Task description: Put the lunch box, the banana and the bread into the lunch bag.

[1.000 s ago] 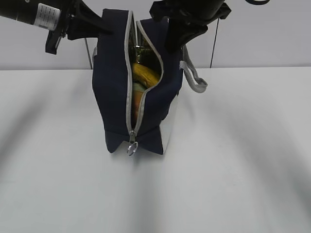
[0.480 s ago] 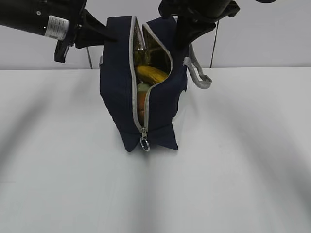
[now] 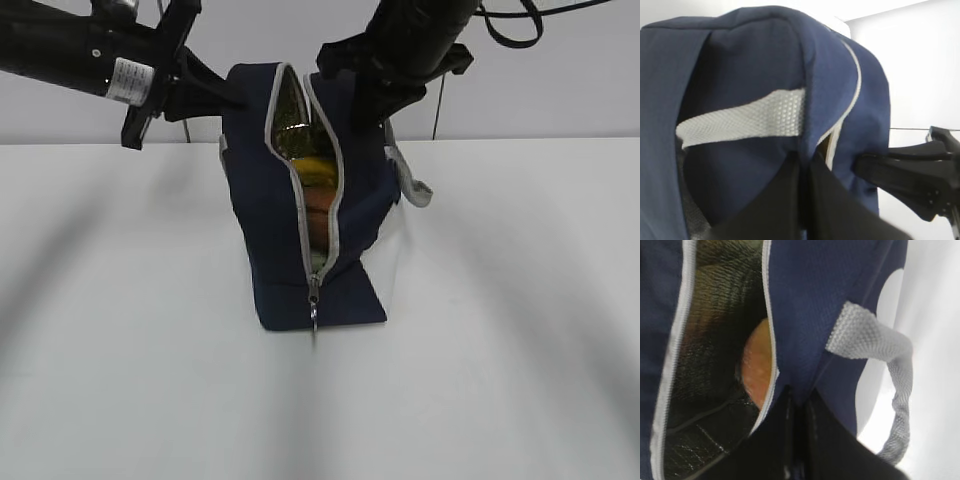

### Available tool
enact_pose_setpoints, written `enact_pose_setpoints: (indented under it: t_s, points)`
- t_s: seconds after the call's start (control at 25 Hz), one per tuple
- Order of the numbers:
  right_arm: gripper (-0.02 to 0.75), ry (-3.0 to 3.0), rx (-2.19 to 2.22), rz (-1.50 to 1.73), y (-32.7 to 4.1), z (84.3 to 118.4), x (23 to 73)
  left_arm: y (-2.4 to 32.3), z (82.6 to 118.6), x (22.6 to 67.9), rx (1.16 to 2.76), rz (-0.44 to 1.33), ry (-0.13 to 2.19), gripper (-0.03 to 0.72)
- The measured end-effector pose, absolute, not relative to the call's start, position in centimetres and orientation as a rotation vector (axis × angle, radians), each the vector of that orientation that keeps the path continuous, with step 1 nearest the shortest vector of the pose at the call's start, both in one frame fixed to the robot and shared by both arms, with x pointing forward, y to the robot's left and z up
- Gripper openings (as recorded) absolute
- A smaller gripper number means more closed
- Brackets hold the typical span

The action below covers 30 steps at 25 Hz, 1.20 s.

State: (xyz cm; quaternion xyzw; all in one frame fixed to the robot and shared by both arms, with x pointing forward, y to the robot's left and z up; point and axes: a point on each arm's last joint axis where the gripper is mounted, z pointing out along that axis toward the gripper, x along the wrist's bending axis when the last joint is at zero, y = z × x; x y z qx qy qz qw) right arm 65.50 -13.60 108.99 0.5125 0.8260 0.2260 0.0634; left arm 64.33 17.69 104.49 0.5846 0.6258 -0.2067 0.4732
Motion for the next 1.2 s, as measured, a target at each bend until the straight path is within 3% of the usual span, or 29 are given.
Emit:
enact_pose_setpoints:
  t_s: [0.32,0.44,0.56,0.64,0.76,0.92,1.2]
  points:
    - [-0.008,2.502,1.552,0.627,-13.9,108.8,65.4,17.7,104.3,64.4,1.434,-0.505,1.536,0.006]
    - [0.014,2.507,1.551,0.606,-14.1,109.1,65.1,17.6,104.4,64.4,1.421,-0.516,1.533,0.050]
    - [0.121,2.497,1.541,0.615,-14.2,109.8,64.8,17.7,104.4,64.3,1.420,-0.535,1.528,0.188]
    - [0.250,2.477,1.524,0.627,-14.4,110.8,64.4,17.9,104.7,64.3,1.426,-0.548,1.516,0.310]
    - [0.406,2.449,1.500,0.654,-14.8,112.4,63.6,18.4,106.2,64.4,1.446,-0.569,1.460,0.411]
    - [0.462,2.416,1.437,0.704,-15.4,115.2,61.9,19.1,109.1,63.9,1.535,-0.557,1.399,0.438]
    - [0.470,2.483,1.252,0.632,-14.8,116.9,56.3,20.3,113.8,60.3,1.788,-0.281,1.498,0.409]
